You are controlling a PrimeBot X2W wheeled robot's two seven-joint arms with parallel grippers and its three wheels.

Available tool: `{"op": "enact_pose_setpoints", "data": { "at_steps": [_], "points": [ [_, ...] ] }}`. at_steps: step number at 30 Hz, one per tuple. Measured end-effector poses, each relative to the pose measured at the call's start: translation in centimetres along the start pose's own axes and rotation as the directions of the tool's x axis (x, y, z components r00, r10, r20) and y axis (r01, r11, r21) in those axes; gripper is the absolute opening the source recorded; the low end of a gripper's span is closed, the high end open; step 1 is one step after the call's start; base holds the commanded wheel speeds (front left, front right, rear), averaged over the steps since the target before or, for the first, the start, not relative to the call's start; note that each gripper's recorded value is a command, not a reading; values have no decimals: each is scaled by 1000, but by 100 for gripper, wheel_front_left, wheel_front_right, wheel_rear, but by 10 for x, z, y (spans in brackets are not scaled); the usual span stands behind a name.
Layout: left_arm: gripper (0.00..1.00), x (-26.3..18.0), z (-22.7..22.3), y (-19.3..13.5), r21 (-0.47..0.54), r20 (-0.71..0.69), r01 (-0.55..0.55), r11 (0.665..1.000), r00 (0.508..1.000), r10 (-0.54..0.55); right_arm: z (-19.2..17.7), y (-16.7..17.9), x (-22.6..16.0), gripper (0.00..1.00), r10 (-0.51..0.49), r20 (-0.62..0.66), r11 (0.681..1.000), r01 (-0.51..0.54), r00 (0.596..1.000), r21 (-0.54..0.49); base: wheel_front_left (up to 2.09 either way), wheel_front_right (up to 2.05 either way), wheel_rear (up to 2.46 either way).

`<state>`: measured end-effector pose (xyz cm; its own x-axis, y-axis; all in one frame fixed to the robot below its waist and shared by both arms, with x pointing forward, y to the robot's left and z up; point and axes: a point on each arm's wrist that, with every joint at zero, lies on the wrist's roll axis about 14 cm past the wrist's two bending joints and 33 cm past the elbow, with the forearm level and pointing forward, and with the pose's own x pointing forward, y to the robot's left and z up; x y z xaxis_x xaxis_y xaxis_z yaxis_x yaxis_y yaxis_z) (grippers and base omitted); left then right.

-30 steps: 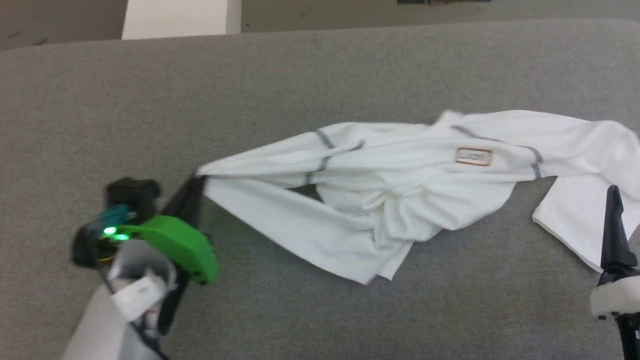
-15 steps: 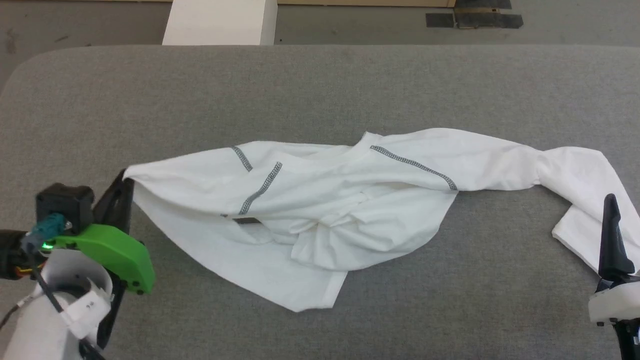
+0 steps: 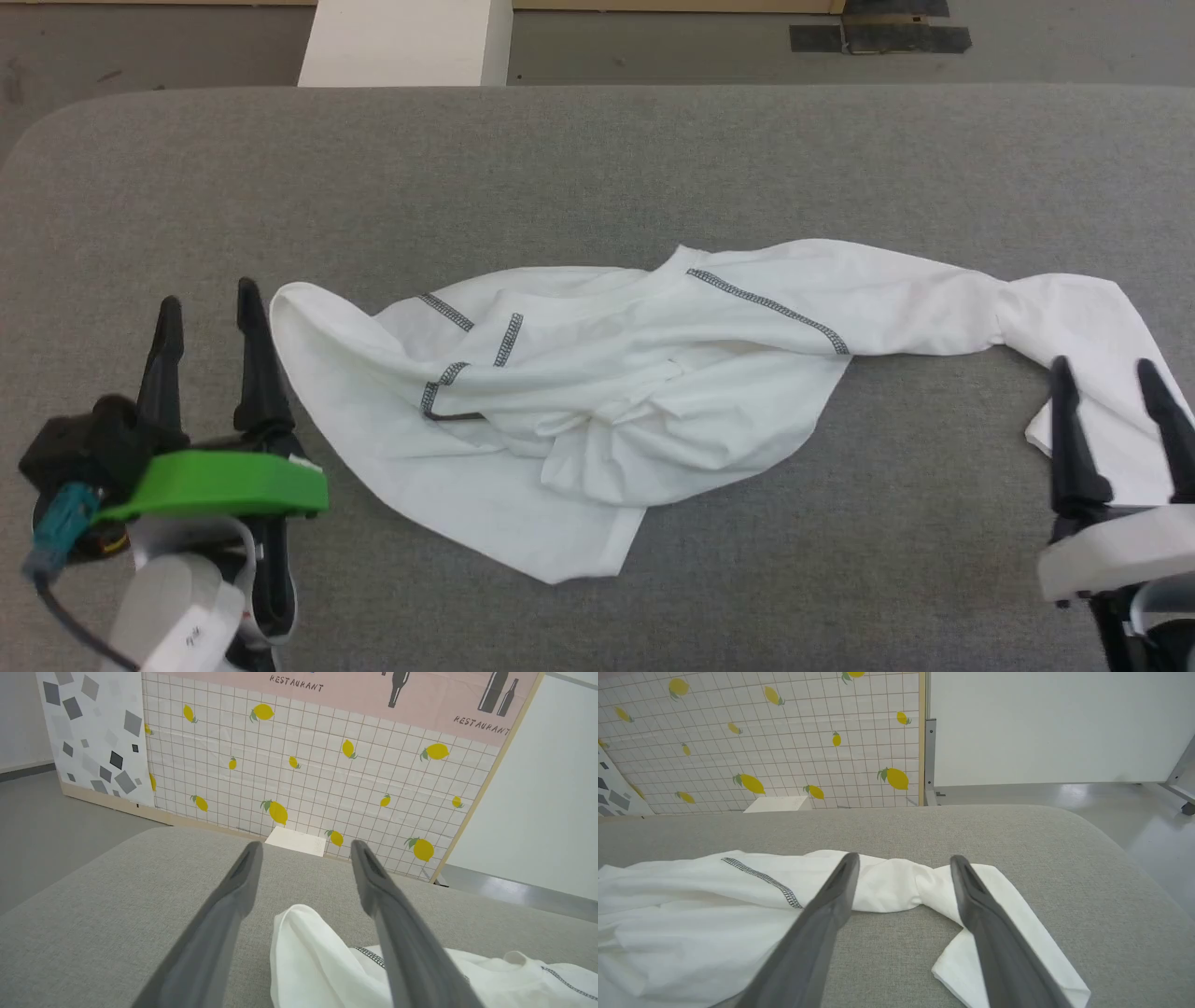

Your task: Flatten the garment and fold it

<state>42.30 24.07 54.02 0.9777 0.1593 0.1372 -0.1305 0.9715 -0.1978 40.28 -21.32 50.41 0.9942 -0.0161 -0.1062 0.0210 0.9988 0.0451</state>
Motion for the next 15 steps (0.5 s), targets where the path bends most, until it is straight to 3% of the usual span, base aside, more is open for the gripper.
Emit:
{"op": "enact_pose_setpoints", "data": {
  "at_steps": [8,15],
  "points": [
    [100,-36,7,4,-8,39,-65,998,997,65,-5,84,1,100,237,-78,971,-240,968,-25,0,0,0],
    [100,-50,-4,-4,5,6,-63,998,998,63,-52,130,-2,100,379,-307,906,-418,873,-70,0,0,0]
  ]
}}
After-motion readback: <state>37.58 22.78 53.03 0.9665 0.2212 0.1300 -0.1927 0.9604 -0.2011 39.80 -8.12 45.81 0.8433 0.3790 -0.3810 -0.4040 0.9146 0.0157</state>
